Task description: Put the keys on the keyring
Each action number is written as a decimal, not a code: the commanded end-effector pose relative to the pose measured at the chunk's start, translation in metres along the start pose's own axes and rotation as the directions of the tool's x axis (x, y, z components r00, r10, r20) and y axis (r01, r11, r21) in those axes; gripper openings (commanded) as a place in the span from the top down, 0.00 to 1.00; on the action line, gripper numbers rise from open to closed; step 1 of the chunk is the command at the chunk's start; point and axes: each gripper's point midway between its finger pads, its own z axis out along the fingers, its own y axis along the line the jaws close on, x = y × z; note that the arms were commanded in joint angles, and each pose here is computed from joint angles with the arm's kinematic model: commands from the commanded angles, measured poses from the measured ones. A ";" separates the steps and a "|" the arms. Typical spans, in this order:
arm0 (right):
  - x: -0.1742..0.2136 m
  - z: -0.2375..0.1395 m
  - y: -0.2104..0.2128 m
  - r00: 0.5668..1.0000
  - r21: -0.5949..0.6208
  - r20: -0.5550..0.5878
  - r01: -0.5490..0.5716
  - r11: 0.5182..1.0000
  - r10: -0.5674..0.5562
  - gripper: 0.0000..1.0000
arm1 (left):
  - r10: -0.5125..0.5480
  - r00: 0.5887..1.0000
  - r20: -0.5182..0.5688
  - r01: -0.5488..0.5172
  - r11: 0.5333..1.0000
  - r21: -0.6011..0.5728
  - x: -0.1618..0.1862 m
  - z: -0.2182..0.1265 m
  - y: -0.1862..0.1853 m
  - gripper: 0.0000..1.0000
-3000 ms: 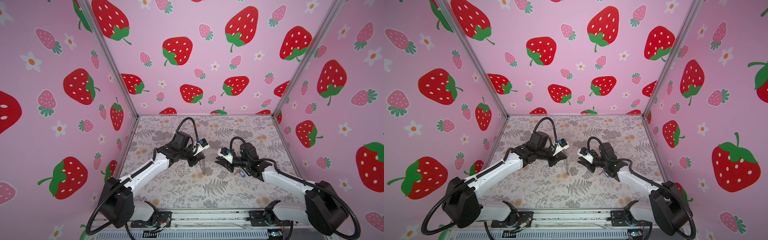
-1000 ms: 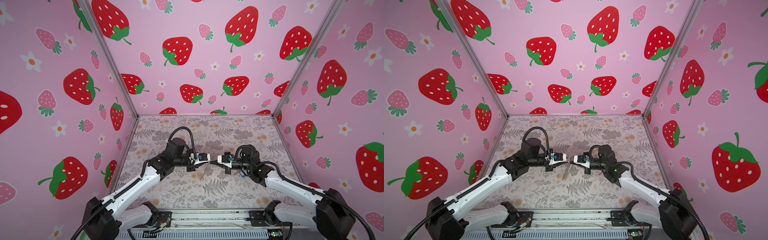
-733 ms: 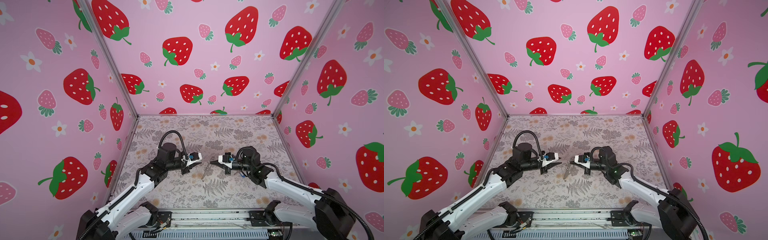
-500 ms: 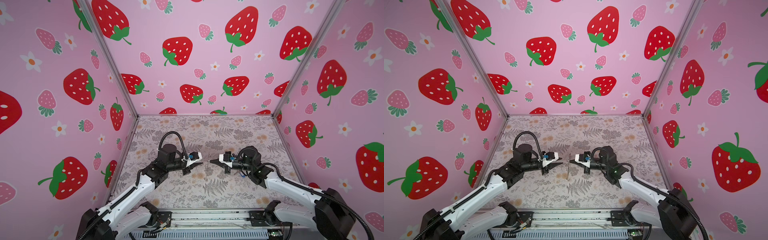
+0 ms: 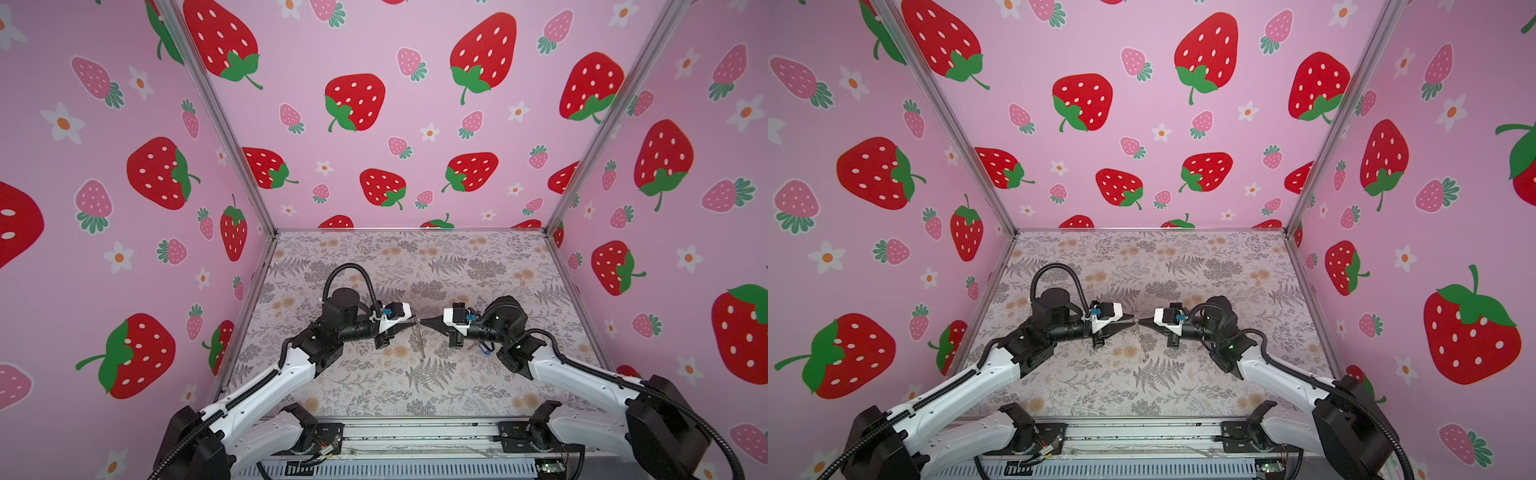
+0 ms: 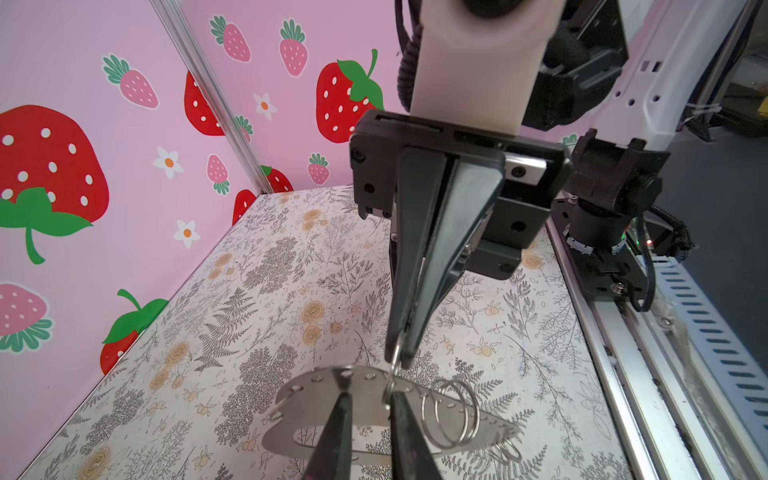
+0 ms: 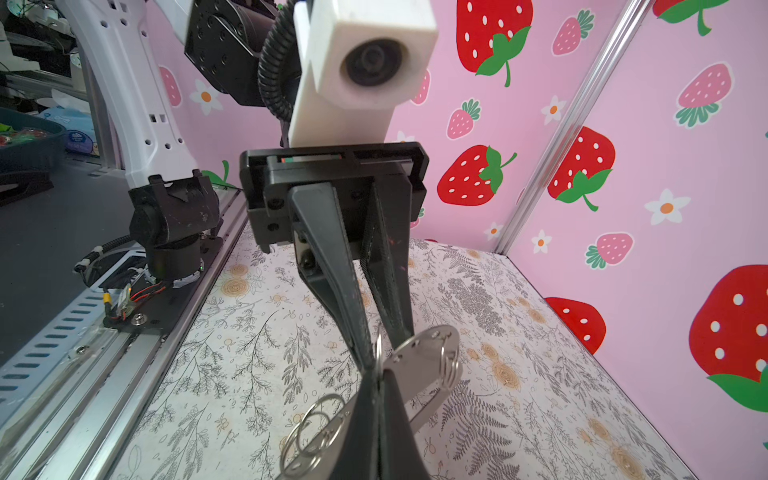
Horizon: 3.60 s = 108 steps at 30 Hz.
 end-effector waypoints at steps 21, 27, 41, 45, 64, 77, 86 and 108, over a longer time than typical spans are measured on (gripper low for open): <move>0.019 -0.015 -0.020 0.977 0.158 -0.166 0.158 0.975 -0.131 0.69 | 0.235 0.943 -0.236 -0.258 0.964 -0.070 0.005 0.003 0.015 1.00; 0.023 -0.021 -0.017 0.970 0.157 -0.206 0.165 0.974 -0.131 0.69 | 0.329 0.889 -0.318 -0.369 0.927 -0.074 0.005 0.004 0.021 1.00; 0.067 -0.039 -0.038 0.908 0.397 -0.325 -0.123 0.910 0.265 0.70 | 0.452 0.809 -0.376 -0.485 0.875 0.008 0.006 0.007 0.025 1.00; 0.094 -0.063 -0.054 0.796 0.612 -0.322 -0.238 0.754 0.513 0.69 | 0.448 0.811 -0.378 -0.464 0.884 0.054 0.010 0.011 0.024 1.00; 0.205 -0.181 -0.019 0.263 0.985 -0.125 -0.085 0.152 0.957 0.67 | 0.322 0.906 -0.276 -0.305 0.947 0.103 0.021 0.023 0.030 1.00; 0.219 -0.182 -0.019 0.227 0.968 0.019 -0.250 0.039 0.974 0.77 | 0.303 0.917 -0.258 -0.282 0.952 0.117 0.025 0.021 0.021 1.00; 0.229 -0.184 -0.015 0.203 0.966 0.025 -0.257 0.029 0.979 0.80 | 0.296 0.921 -0.252 -0.272 0.954 0.127 0.027 0.024 0.020 1.00; 0.248 -0.190 -0.012 0.190 0.978 -0.005 -0.203 0.044 0.982 0.84 | 0.286 0.920 -0.267 -0.259 0.957 0.131 0.033 0.027 0.021 1.00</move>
